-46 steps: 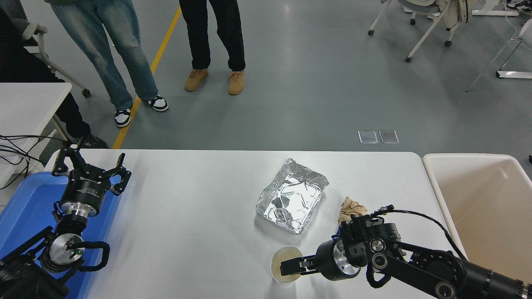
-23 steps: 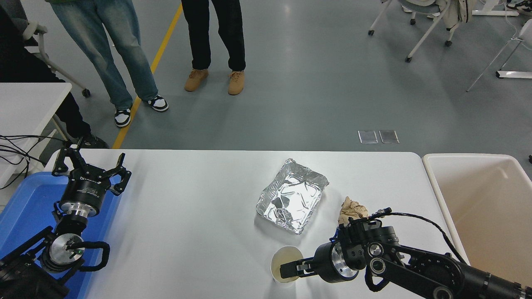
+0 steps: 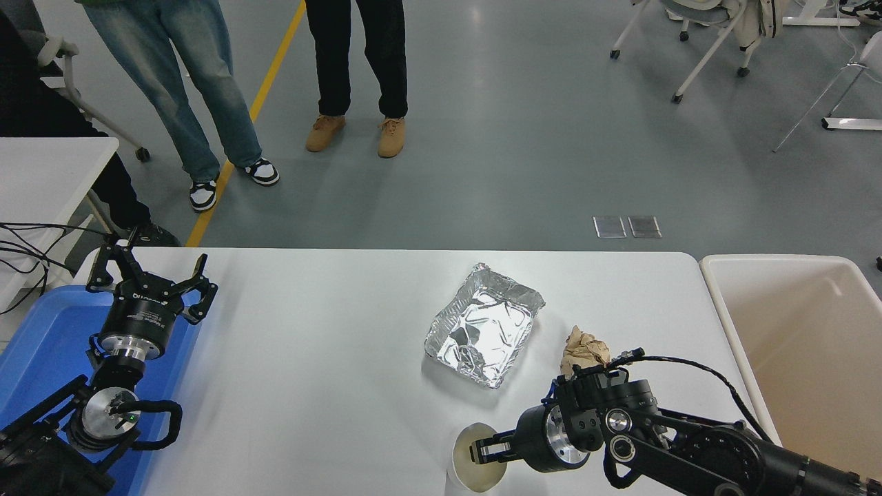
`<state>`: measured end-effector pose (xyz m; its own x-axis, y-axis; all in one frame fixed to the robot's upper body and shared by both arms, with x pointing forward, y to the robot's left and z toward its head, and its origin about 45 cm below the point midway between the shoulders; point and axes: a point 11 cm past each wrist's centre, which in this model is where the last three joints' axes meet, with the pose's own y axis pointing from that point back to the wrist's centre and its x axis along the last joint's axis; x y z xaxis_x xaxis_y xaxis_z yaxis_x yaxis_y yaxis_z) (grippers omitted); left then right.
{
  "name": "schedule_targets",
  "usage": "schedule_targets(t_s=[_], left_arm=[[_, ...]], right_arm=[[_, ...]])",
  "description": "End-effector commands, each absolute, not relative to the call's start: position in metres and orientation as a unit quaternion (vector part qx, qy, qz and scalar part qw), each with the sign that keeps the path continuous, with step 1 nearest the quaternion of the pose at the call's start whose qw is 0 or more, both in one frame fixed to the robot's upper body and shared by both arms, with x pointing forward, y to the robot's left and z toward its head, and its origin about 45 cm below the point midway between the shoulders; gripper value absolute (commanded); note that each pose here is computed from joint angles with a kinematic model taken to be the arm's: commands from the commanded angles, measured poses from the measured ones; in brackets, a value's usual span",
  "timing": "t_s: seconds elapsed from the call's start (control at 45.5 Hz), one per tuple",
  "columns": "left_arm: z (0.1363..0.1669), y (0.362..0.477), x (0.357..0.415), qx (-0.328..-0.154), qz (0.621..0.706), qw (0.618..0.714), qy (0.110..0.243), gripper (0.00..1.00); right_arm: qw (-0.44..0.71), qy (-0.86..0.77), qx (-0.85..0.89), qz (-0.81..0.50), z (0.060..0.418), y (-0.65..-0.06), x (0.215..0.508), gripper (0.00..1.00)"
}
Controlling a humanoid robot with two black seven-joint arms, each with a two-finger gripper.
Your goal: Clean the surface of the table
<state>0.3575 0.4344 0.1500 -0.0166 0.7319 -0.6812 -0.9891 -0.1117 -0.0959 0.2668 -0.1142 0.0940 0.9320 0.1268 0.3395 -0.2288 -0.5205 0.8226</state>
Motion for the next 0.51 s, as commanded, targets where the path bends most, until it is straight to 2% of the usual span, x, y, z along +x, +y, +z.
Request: schedule_targets(t_s=[0.0, 0.044, 0.066, 0.33, 0.484], left_arm=[[0.1498, 0.434, 0.3573, -0.304, 0.6810, 0.6318, 0.212, 0.99], [0.1498, 0.434, 0.3573, -0.304, 0.6810, 0.6318, 0.212, 0.99], [0.1498, 0.434, 0.3573, -0.304, 0.6810, 0.6318, 0.212, 0.99], [0.1498, 0.434, 0.3573, -0.304, 0.6810, 0.6318, 0.212, 0.99], [0.1498, 0.434, 0.3573, -0.303, 0.6808, 0.6323, 0.212, 0.99]], right_arm=[[0.487, -0.028, 0.852, 0.188, 0.097, -0.113, 0.269, 0.13], [0.486, -0.029, 0.853, 0.189, 0.098, -0.112, 0.270, 0.06], [0.486, -0.028, 0.853, 0.189, 0.099, -0.112, 0.270, 0.00], [0.499, 0.012, 0.845, 0.191, 0.105, -0.124, 0.267, 0.00], [0.510, 0.016, 0.837, 0.199, 0.115, -0.138, 0.276, 0.00]])
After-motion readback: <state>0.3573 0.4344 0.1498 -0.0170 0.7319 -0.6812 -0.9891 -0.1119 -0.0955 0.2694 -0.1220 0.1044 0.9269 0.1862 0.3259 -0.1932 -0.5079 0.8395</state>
